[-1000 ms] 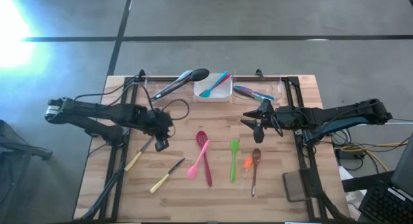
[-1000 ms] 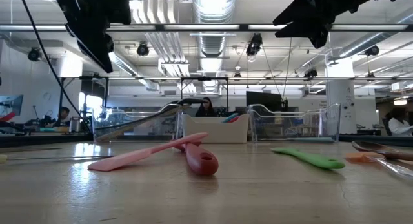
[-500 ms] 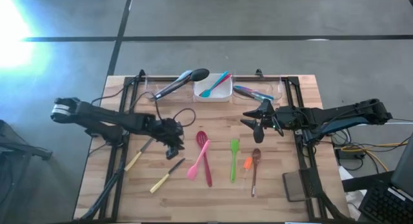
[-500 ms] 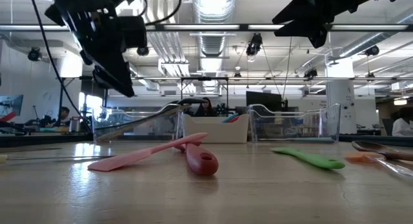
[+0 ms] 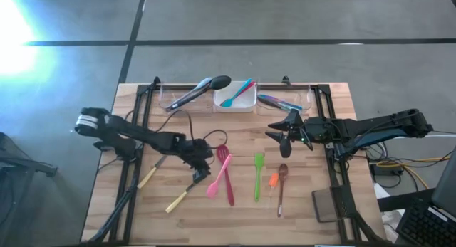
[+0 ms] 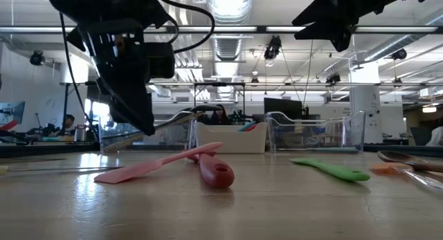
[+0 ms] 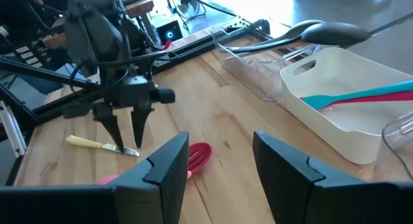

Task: Pick & Place Kitchen Items
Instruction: Put the pink spatula into the white bin

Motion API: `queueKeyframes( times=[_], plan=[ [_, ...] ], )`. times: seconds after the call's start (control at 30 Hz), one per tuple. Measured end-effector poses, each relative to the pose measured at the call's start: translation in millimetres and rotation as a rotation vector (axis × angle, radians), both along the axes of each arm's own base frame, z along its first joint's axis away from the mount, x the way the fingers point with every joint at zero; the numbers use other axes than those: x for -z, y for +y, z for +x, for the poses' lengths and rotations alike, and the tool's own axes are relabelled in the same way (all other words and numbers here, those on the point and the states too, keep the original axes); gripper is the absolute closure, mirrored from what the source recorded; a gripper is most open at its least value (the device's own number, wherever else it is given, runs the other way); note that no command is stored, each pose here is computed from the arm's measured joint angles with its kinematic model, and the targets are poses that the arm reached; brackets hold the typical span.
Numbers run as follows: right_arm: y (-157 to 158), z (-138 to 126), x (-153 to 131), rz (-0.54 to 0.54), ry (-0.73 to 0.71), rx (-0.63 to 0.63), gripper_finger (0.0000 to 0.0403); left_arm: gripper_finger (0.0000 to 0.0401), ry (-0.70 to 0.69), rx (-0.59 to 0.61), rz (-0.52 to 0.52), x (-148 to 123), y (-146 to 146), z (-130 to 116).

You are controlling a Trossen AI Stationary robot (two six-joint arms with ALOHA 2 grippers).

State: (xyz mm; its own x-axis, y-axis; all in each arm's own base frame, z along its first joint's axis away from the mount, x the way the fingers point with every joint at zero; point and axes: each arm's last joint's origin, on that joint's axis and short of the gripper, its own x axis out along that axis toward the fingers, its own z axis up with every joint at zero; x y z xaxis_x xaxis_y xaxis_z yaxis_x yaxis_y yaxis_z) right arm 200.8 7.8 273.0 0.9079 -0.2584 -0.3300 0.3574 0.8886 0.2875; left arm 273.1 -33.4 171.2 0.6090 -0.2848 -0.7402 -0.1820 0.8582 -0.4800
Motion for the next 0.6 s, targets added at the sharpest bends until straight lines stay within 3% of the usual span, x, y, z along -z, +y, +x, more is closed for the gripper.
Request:
queueKeyframes(
  times=[0.37, 0.6],
  plan=[
    [0.0, -0.2, 1.3, -0.001, 0.004, 0.000, 0.0236, 0.0260, -0.066, -0.035, -0.039, 12.4, -2.2, 17.4],
    [0.0, -0.2, 2.0, -0.001, 0.006, 0.000, 0.0236, 0.0203, -0.059, -0.061, -0.033, 14.6, -1.7, 18.2]
  ],
)
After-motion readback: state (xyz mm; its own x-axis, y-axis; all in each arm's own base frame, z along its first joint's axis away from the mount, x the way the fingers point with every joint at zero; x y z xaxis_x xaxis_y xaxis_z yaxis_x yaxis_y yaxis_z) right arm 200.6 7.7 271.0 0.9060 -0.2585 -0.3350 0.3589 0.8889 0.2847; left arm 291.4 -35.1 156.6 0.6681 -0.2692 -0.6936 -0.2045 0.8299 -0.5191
